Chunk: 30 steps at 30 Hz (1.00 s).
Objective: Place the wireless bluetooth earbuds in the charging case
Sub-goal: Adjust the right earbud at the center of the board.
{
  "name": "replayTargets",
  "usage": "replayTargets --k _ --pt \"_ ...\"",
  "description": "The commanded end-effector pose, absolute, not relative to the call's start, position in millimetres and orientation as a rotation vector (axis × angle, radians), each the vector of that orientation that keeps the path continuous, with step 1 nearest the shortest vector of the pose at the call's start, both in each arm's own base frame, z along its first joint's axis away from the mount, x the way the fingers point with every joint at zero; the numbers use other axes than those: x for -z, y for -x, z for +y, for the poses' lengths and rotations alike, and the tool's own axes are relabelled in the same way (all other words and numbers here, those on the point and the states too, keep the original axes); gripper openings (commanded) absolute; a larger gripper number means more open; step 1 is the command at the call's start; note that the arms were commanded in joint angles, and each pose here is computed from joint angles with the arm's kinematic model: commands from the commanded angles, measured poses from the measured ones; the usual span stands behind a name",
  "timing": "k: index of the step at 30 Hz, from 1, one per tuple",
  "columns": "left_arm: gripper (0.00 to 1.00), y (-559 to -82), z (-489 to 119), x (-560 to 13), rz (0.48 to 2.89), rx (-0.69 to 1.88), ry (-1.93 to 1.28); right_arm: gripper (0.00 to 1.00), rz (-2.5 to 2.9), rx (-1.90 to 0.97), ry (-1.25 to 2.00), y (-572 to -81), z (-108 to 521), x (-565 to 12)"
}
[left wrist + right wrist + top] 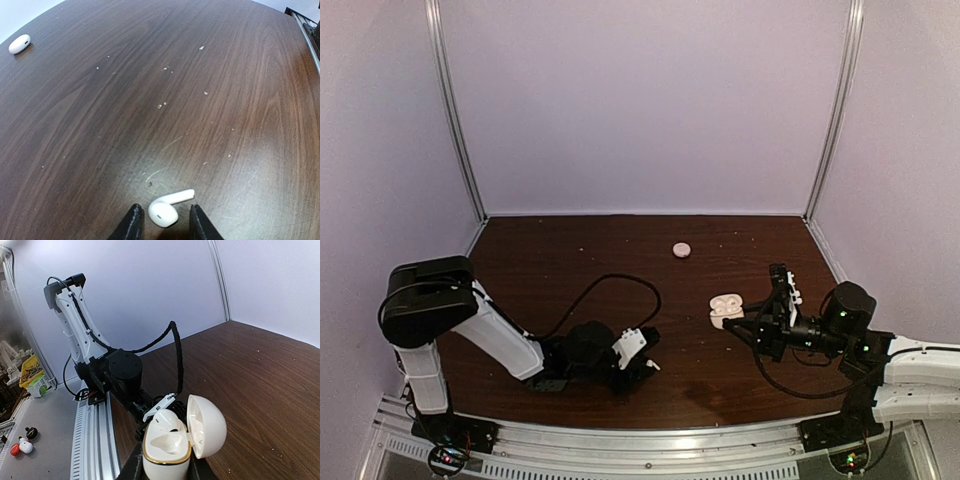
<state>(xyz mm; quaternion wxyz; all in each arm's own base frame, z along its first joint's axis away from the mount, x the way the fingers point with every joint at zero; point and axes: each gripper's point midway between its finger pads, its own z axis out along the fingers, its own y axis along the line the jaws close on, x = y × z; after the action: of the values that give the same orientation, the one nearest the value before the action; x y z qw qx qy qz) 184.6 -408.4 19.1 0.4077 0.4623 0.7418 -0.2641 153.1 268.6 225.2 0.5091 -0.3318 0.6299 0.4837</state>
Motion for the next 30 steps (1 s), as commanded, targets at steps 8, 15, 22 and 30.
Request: replayTargets --k 8,15,22,30 --pt "0.22 -179.1 -404.7 -4.5 1.878 0.701 -1.241 0.0 1.492 -1.164 0.802 -153.5 268.1 -229.9" --pt "0.14 -185.3 -404.7 -20.0 1.847 0.663 -1.232 0.0 1.496 -1.165 0.806 -153.2 268.6 -228.1" --pt "0.1 -188.1 -403.1 -43.5 1.795 0.641 -1.231 0.0 1.494 -1.177 0.816 -152.5 271.0 -227.9" --pt "0.06 -192.5 -399.2 -55.2 1.776 0.625 -1.187 0.0 1.494 -1.178 0.817 -153.0 271.6 -227.9"
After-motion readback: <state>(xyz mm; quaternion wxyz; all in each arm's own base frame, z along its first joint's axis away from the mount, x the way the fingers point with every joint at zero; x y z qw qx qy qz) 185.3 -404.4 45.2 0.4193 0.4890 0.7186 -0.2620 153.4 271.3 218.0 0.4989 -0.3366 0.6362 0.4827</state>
